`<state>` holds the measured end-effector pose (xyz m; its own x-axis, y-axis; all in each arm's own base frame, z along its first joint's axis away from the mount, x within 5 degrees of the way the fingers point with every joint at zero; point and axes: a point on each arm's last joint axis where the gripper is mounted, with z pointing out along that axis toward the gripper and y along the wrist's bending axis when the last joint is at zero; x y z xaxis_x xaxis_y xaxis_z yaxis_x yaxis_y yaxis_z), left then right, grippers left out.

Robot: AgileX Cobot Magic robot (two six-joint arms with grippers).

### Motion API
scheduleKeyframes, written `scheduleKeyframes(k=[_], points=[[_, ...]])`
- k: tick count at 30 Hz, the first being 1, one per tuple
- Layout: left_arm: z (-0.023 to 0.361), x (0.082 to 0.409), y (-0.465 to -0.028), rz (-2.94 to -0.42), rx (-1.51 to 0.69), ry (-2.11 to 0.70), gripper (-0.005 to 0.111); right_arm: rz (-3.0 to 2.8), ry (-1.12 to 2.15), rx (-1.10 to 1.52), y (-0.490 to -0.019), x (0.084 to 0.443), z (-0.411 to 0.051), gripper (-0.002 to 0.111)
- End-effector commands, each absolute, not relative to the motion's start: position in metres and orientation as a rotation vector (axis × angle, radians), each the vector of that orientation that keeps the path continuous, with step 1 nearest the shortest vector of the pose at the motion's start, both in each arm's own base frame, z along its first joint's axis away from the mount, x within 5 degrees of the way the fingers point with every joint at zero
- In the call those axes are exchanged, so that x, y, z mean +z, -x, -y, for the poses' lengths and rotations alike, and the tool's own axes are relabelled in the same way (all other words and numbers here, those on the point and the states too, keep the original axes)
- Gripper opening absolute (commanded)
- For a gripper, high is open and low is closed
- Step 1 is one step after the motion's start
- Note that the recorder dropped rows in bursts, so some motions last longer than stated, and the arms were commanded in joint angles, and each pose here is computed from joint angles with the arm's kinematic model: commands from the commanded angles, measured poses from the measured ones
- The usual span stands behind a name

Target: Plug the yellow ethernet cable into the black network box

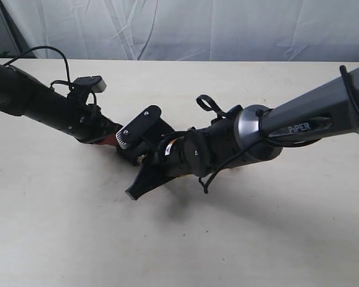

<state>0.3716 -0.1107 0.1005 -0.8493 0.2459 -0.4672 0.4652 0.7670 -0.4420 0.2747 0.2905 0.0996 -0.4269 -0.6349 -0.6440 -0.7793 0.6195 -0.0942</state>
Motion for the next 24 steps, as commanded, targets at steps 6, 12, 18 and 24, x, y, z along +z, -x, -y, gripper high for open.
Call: scheduleKeyframes(k=[6, 12, 18, 24], points=[[0.116, 0.104, -0.365, -2.582, -0.915, -0.574, 0.000, -2.107, 1.086, 0.257, -0.282, 0.102, -0.293, -0.001], [0.119, 0.106, -0.362, -2.581, -0.977, -0.587, 0.000, -2.014, 1.162, 0.211, -0.285, 0.096, -0.295, -0.001], [0.121, 0.107, -0.361, -2.579, -1.014, -0.595, 0.000, -1.990, 1.146, 0.209, -0.286, 0.098, -0.296, -0.001], [0.125, 0.108, -0.359, -2.572, -1.037, -0.597, 0.000, -1.969, 1.142, 0.209, -0.289, 0.101, -0.298, -0.001]])
